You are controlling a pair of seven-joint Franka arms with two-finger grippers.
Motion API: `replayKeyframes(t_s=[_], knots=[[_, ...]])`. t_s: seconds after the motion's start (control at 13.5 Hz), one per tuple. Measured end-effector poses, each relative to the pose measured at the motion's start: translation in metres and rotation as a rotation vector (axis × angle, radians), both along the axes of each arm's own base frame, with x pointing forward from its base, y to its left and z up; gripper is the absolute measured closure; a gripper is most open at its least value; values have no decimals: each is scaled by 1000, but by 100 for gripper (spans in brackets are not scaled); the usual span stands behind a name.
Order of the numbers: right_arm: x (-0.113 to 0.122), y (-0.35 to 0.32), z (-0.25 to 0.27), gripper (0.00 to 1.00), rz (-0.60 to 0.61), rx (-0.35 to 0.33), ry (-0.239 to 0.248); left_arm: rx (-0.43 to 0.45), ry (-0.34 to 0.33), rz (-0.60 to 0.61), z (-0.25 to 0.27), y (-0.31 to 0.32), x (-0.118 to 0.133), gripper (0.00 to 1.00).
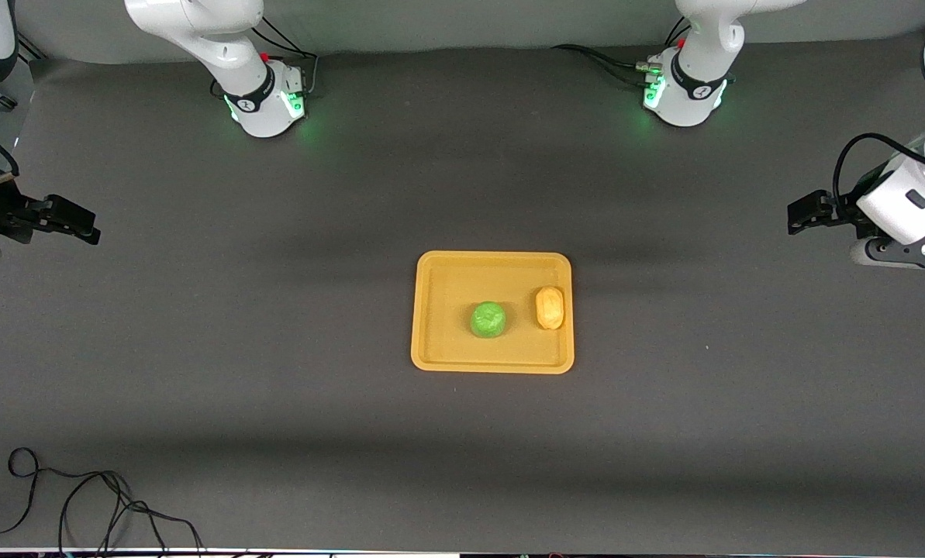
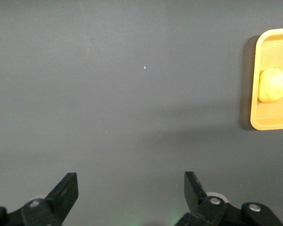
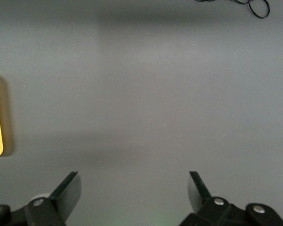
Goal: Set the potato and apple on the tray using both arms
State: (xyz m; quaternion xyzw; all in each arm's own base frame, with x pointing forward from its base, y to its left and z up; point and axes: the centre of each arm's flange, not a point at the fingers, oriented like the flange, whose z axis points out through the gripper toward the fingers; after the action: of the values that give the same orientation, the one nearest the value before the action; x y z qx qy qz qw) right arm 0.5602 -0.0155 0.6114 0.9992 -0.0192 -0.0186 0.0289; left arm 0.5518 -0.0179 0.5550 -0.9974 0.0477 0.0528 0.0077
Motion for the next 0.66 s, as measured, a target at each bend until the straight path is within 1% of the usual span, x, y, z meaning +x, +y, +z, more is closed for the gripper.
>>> replayKeyframes(t_s=[0.44,0.66], knots=[[0,3,0,0,6,2,0,0,-4,-2,2,-1,0,0],[0,5,0,0,2,39,0,0,-5,-2,3,-1,-1,0]])
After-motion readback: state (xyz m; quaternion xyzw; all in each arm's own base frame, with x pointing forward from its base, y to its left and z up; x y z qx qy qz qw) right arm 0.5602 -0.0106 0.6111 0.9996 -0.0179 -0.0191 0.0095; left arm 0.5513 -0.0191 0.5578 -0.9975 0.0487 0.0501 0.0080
